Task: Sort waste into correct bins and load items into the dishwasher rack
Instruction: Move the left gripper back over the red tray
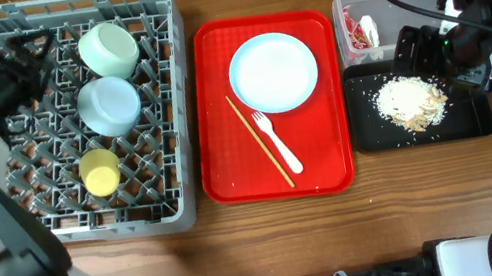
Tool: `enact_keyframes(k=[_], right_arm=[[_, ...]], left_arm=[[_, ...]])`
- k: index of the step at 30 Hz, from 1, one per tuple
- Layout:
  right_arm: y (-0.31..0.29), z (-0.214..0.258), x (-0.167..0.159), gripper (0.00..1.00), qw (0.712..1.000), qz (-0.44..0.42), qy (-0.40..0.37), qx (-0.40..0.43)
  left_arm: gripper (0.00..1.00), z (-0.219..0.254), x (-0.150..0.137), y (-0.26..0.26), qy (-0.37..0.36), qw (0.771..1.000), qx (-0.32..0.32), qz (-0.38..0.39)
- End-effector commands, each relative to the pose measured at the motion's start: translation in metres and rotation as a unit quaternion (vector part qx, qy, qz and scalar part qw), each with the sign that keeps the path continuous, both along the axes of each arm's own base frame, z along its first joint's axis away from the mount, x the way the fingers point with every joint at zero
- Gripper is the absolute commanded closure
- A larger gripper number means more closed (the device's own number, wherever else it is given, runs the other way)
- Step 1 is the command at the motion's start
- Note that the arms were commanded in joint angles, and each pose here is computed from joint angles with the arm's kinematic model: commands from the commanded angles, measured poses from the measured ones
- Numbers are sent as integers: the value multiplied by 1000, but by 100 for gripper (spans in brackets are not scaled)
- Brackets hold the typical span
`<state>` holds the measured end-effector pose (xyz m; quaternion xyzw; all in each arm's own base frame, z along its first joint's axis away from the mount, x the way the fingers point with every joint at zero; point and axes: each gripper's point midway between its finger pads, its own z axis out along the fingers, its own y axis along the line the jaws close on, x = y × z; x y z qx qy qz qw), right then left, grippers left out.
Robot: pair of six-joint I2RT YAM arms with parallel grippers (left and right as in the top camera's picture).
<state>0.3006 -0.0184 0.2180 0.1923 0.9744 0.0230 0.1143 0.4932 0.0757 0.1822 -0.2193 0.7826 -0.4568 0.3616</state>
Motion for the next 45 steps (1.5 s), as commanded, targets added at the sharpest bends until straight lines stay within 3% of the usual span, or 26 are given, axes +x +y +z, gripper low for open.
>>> enact_keyframes(k=[1, 10, 15, 20, 23, 28, 33, 45], right_arm=[[-3, 4, 0, 0, 1000, -3, -5, -9], [-3, 4, -1, 0, 1000, 1, -4, -10], [-3, 4, -1, 0, 1000, 1, -4, -10], [-3, 4, 1, 0, 1000, 13, -8, -13], [-3, 4, 1, 0, 1000, 13, -7, -13], [-3, 4, 1, 0, 1000, 12, -7, -12], [-3, 4, 0, 0, 1000, 12, -6, -12], [-3, 4, 1, 0, 1000, 13, -7, -13]], left_arm=[[0, 26, -9, -25, -14, 987, 160, 16], [0, 37, -65, -130, 65, 962, 262, -25], [0, 1, -115, -194, 143, 936, 297, -120], [0, -15, -153, -244, 168, 912, 313, -203], [1, -19, -162, -262, 171, 907, 318, -216], [0, -38, -162, -260, 234, 905, 333, -126], [1, -65, -164, -268, 290, 897, 325, -83], [13, -142, -170, -294, 350, 862, 351, -105]])
